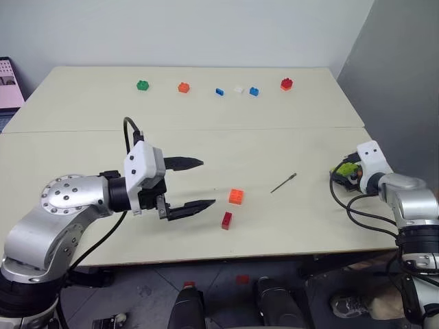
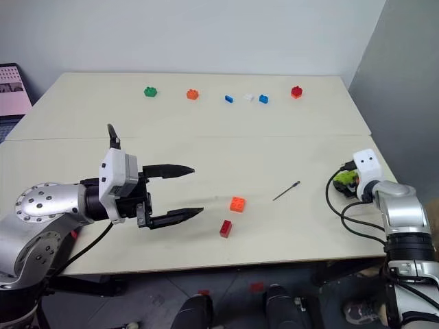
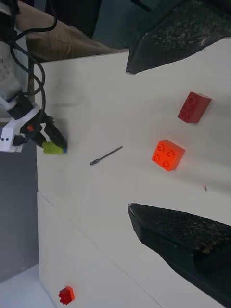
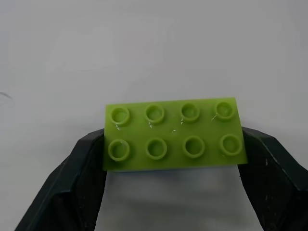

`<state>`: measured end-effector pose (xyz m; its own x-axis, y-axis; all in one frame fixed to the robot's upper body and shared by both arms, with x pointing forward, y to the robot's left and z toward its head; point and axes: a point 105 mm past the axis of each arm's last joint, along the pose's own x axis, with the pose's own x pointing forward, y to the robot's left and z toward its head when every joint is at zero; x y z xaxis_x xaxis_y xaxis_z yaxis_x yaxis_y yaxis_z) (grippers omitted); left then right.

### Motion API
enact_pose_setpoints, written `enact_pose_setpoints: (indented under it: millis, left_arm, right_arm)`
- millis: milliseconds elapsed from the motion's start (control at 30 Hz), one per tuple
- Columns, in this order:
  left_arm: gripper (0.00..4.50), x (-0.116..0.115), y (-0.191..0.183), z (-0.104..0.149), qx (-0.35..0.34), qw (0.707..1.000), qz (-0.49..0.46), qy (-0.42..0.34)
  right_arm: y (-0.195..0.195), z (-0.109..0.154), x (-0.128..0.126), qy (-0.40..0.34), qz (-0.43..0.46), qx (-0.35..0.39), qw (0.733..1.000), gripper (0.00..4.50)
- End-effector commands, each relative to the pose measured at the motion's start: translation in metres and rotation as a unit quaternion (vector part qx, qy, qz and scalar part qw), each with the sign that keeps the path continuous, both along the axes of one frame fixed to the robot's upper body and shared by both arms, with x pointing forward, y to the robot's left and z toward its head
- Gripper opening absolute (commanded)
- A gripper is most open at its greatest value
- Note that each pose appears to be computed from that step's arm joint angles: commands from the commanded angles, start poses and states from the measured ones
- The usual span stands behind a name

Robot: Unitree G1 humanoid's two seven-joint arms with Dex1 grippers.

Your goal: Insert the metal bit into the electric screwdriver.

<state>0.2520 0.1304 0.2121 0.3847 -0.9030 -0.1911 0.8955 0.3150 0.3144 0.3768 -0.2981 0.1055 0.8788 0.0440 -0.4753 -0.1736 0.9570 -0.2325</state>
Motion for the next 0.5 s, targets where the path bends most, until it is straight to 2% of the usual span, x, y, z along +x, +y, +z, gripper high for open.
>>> enact_pose_setpoints:
  millis: [33,233,300,333,500]
  left_arm:
    - [4.5,-0.0024,-0.0049,0.0081,-0.008,1.0,-0.013,-0.016]
    - [4.5,-0.0026,-0.0066,0.0062,-0.008,1.0,-0.014,-0.013]
    - [4.5,-0.0022,-0.0066,0.0061,-0.007,1.0,-0.014,-0.012]
    - [4.5,-0.0019,-0.0063,0.006,-0.007,1.0,-0.014,-0.011]
    - [4.5,-0.0009,-0.0046,0.0056,-0.005,1.0,-0.013,-0.01]
  right_arm:
    - [-0.0183,0.0152,0.0054,-0.033,-0.03,0.001,0.999,3.53]
    - [-0.0235,0.0104,0.0082,-0.033,-0.039,0.001,0.999,3.53]
    - [-0.0239,0.0108,0.0087,-0.037,-0.042,0.009,0.998,4.23]
    - [-0.0237,0.0117,0.0089,-0.039,-0.042,0.011,0.998,4.37]
    - [-0.0235,0.0198,0.0097,-0.056,-0.037,0.016,0.998,4.45]
